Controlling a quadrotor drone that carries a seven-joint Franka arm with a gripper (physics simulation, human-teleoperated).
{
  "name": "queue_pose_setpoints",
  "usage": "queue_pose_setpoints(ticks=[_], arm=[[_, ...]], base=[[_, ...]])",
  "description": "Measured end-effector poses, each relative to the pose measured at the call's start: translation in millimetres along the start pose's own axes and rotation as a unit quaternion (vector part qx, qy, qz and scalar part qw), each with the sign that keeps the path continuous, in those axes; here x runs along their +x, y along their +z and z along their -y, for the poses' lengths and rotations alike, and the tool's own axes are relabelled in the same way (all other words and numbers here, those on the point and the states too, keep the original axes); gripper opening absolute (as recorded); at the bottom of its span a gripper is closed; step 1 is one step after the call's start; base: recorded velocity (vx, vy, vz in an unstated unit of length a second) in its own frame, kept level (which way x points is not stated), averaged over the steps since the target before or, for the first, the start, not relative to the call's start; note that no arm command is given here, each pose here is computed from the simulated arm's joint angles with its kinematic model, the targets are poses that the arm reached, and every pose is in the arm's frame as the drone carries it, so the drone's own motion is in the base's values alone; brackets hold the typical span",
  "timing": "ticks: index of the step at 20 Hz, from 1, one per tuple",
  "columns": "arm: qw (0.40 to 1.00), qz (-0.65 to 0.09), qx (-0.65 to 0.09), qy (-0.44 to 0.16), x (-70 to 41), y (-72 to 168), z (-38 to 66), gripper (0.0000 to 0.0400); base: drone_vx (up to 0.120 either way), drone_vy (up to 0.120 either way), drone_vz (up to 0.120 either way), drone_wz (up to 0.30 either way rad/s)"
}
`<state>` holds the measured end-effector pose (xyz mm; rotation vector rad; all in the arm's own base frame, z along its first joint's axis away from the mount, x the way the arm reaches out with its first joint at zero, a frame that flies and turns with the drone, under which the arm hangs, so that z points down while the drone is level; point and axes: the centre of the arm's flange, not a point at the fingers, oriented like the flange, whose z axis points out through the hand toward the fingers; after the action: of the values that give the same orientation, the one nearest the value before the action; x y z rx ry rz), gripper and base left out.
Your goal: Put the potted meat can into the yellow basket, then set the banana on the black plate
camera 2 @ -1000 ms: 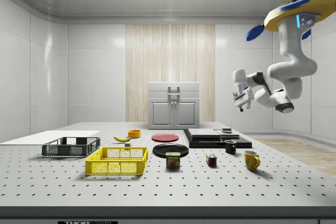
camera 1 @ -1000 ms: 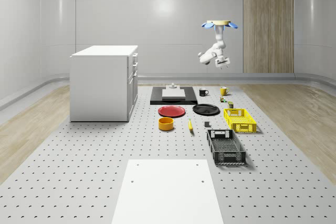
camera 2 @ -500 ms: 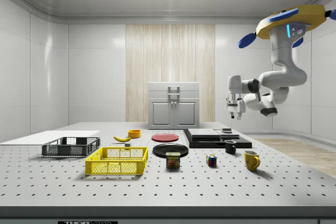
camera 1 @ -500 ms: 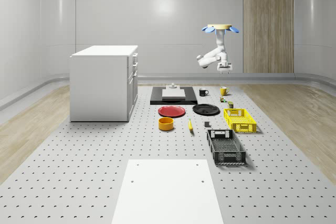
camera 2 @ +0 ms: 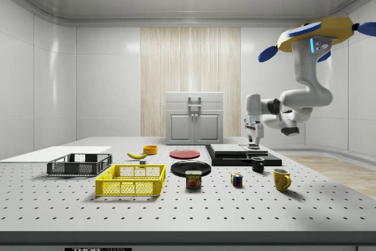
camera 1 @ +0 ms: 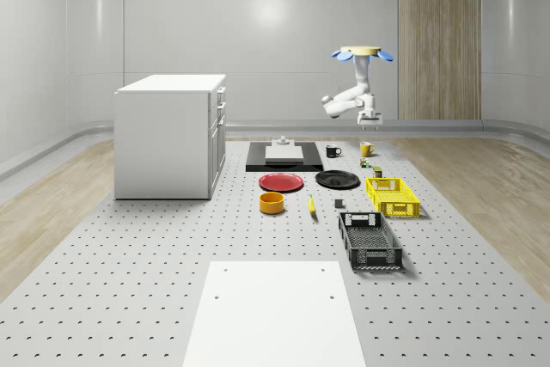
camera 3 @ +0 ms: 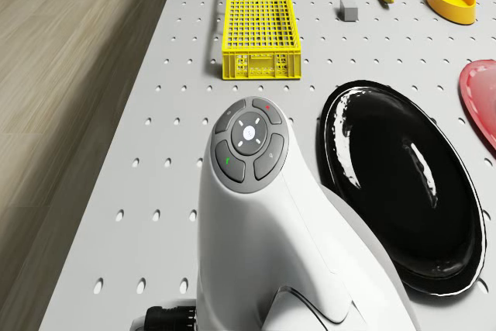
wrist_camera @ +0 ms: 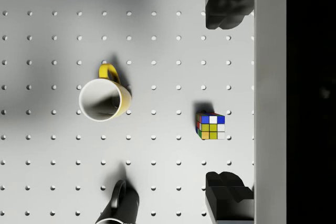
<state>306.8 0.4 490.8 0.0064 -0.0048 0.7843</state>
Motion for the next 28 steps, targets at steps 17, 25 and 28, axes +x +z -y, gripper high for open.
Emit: queue_pose_setpoints(ticks=[17,25,28], arm=[[1.000,-0.002,-0.002,0.000,-0.4,-0.1,0.4,0.0400],[1.000,-0.002,-0.002,0.000,-0.4,-0.1,0.4,0.0400],[1.000,-0.002,-0.002,0.000,-0.4,-0.1,0.4,0.0400]], base=[[0.120,0.000,-0.115,0.000],[0.120,-0.020,0.000,0.000],[0.120,-0.027,0.000,0.000]])
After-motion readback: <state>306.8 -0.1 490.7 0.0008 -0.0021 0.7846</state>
